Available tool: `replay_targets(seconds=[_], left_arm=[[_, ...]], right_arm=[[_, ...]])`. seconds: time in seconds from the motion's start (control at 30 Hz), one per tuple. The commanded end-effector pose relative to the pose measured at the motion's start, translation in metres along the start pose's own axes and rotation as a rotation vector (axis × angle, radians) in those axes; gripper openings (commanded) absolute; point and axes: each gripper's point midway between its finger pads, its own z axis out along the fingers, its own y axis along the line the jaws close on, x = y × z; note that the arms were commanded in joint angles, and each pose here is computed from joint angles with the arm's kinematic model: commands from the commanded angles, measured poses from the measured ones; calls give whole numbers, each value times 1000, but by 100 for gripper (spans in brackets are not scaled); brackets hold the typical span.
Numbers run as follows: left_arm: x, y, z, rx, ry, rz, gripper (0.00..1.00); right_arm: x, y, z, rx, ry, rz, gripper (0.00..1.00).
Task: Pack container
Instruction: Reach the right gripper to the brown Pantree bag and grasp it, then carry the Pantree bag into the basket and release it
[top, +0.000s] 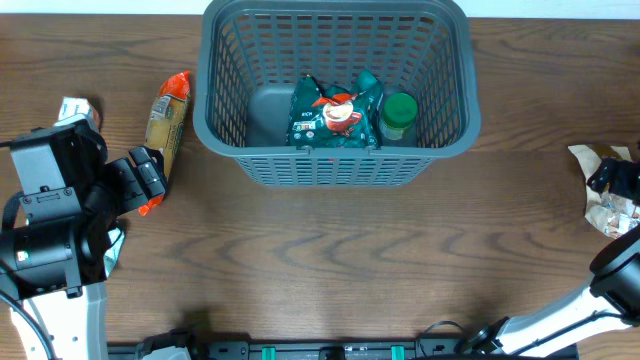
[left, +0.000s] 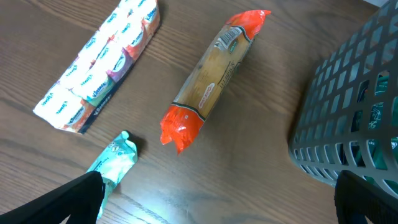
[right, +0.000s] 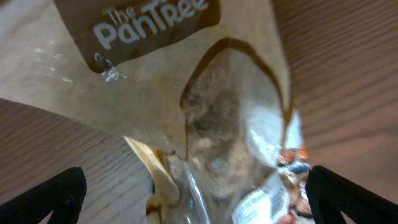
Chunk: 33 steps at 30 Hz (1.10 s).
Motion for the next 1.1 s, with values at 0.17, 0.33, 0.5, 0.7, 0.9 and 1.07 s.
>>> replay_targets(seconds=[0.17, 0.33, 0.5, 0.7, 0.9, 1.07], left_arm=[[-5, 1, -3, -5, -14, -3, 99], [-5, 1, -3, -5, -14, -3, 99], [-4, 1, -3, -5, -13, -3, 99], [-4, 1, -3, -5, -13, -3, 99], [-4, 1, -3, -5, -13, -3, 99], [-4, 1, -3, -5, -13, -3, 99]], right_arm=[[15, 16, 43, -61, 69, -24, 99], [14, 23, 59, -100, 61, -4, 99], [12, 25, 61, -112, 52, -4, 72], [9, 42, 59, -174, 43, -17, 46], [-1, 78, 50, -221, 34, -61, 15], [-26, 118, 19, -233, -33, -79, 1]])
